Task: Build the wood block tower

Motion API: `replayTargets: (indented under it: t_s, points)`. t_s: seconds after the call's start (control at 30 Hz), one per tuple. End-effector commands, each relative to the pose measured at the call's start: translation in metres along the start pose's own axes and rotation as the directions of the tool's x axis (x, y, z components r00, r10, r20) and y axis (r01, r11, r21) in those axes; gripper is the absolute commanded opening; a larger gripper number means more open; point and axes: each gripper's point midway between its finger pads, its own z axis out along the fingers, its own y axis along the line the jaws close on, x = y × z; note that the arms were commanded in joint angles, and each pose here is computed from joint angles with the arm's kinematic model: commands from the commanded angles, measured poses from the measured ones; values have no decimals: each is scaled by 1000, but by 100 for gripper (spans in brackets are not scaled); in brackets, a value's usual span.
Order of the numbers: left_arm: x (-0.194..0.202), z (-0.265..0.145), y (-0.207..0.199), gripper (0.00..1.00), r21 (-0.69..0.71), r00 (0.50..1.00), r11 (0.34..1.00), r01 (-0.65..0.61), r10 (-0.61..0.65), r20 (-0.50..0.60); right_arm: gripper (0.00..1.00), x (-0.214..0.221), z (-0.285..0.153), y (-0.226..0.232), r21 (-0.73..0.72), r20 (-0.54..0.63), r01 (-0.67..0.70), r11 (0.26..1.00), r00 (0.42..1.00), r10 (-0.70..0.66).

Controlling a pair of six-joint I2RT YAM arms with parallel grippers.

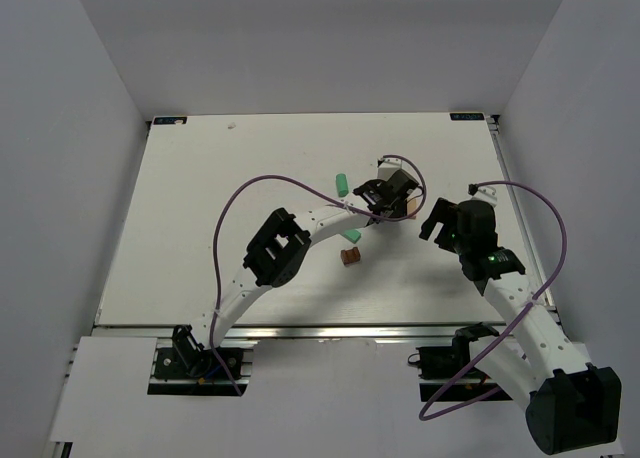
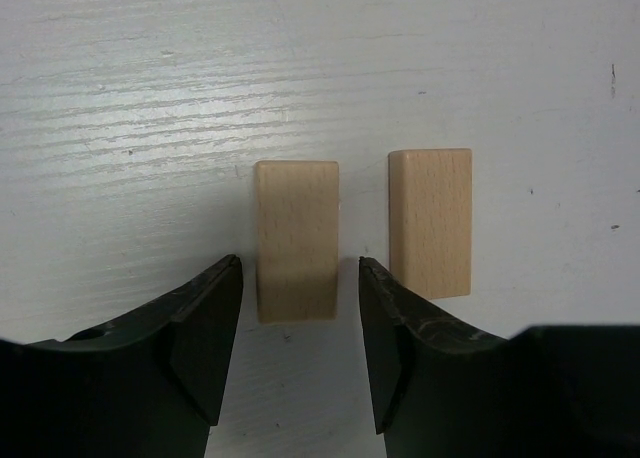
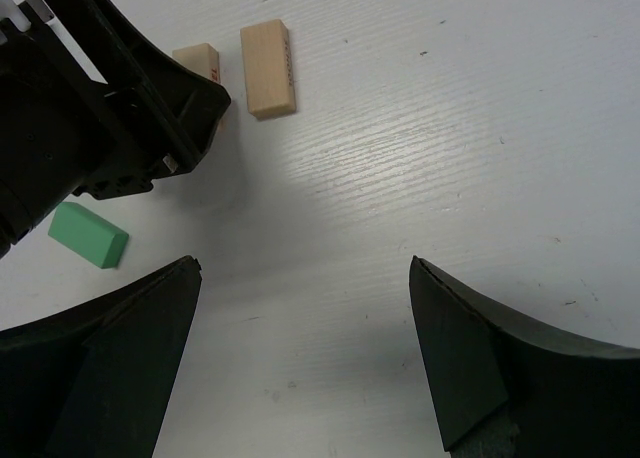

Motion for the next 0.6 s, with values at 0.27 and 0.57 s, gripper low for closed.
replayTargets:
  t_s: [0.27,0.57]
  points:
    - [-10,-21,-13,63,52,1000,999,9,-9,-6,89,-6,2,1,-5,28,-7,1000,1000,7]
    - [-8,-20,-19,62,77,1000,997,21,-20,-15,89,-6,2,-3,14,27,-3,1000,1000,3]
